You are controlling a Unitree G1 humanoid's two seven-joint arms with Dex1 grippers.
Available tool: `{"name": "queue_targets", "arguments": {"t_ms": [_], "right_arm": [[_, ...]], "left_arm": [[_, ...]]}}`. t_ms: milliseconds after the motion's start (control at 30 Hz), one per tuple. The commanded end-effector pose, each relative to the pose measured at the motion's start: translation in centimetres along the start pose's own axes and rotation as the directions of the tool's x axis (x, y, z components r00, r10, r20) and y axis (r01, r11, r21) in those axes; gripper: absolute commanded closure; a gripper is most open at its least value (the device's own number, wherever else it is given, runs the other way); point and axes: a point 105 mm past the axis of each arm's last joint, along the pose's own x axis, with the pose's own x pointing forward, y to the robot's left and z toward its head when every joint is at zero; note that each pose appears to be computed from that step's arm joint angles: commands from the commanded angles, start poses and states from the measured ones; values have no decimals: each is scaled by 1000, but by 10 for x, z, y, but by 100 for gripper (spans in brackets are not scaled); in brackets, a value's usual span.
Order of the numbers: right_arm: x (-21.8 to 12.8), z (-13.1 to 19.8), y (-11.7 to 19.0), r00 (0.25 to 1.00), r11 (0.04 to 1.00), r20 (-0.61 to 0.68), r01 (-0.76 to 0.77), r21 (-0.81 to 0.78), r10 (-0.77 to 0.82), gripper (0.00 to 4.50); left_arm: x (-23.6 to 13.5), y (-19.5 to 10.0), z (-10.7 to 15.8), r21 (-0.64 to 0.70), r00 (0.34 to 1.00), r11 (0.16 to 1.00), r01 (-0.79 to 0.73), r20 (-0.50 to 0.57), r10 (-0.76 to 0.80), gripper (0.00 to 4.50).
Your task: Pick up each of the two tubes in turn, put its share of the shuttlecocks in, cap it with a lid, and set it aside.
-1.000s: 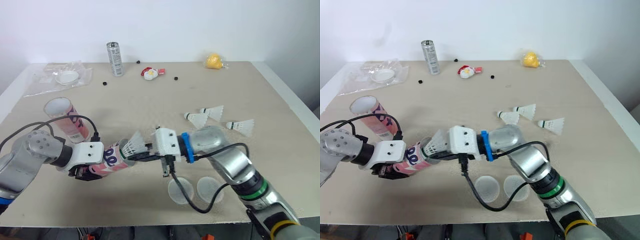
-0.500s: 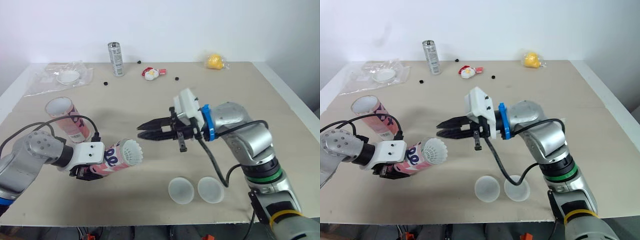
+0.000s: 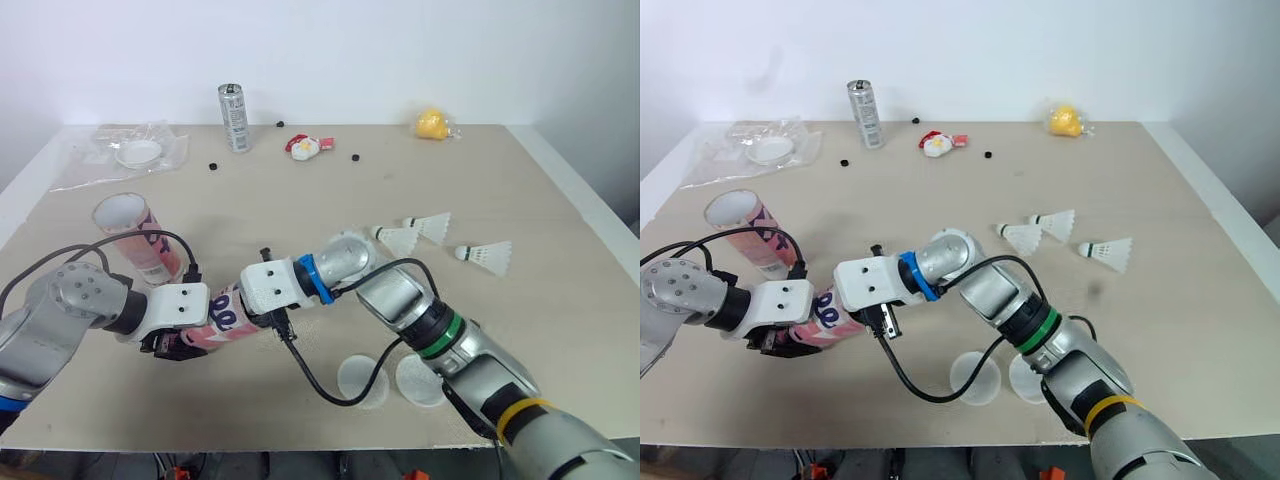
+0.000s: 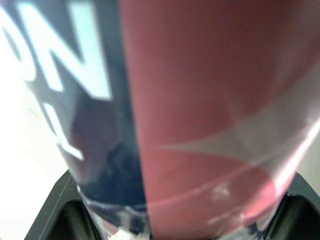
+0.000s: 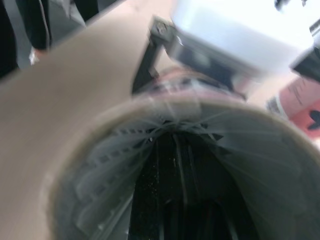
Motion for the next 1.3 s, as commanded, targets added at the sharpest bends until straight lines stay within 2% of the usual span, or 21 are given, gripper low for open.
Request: {"name": "queue_targets", "arguments": {"t_ms": [33, 133, 200, 567, 700, 767, 867, 933, 1033, 1133, 1167, 1233, 1267, 1300], "right_arm": [[13, 16, 0, 999, 997, 40, -16, -70, 19, 447], [13, 17, 1, 999, 997, 47, -10, -78, 14, 447], [1, 20, 0, 998, 999, 69, 5, -50, -1, 447], [-100, 39, -4, 978, 980, 167, 99, 173, -128, 447], [-125, 33, 3, 971, 956, 154, 142, 256, -185, 447], [-137, 33, 3, 960, 935, 166, 168, 313, -228, 447], [-158, 28, 8, 951, 896, 148, 195, 398, -272, 447], [-169, 19, 21, 961, 873, 100, 189, 450, -259, 447], [-176, 8, 37, 970, 834, 57, 172, 525, -237, 361], [-176, -1, 51, 976, 813, 17, 169, 558, -215, 222], [-176, -4, 54, 978, 809, 7, 168, 563, -208, 188], [-173, -16, 62, 982, 806, -48, 179, 564, -184, 84], [-171, -21, 66, 983, 809, -73, 180, 559, -169, 47], [-169, -23, 68, 985, 817, -88, 172, 551, -148, 2]], "left_arm": [[7, -7, 3, 11, 1000, 1000, 20, 10, -20, 157], [8, -7, 4, 12, 1000, 1000, 19, 13, -19, 157], [8, -7, 5, 13, 1000, 1000, 18, 16, -18, 157], [7, -3, 8, 14, 999, 1000, 2, 46, -3, 157], [3, 3, 25, 9, 989, 1000, -27, 144, 25, 157], [2, 8, 39, 2, 971, 998, -56, 231, 54, 157], [1, 18, 64, -73, 902, 993, -93, 415, 116, 157], [3, 22, 74, -126, 851, 987, -102, 502, 152, 157], [15, 32, 85, -218, 759, 966, -139, 604, 245, 157], [31, 37, 93, -295, 689, 944, -148, 654, 312, 157], [36, 37, 95, -312, 675, 938, -152, 660, 329, 157], [56, 41, 93, -363, 645, 915, -177, 659, 387, 157], [67, 41, 93, -374, 639, 908, -187, 656, 402, 157], [75, 44, 95, -411, 608, 891, -194, 662, 438, 157]]}}
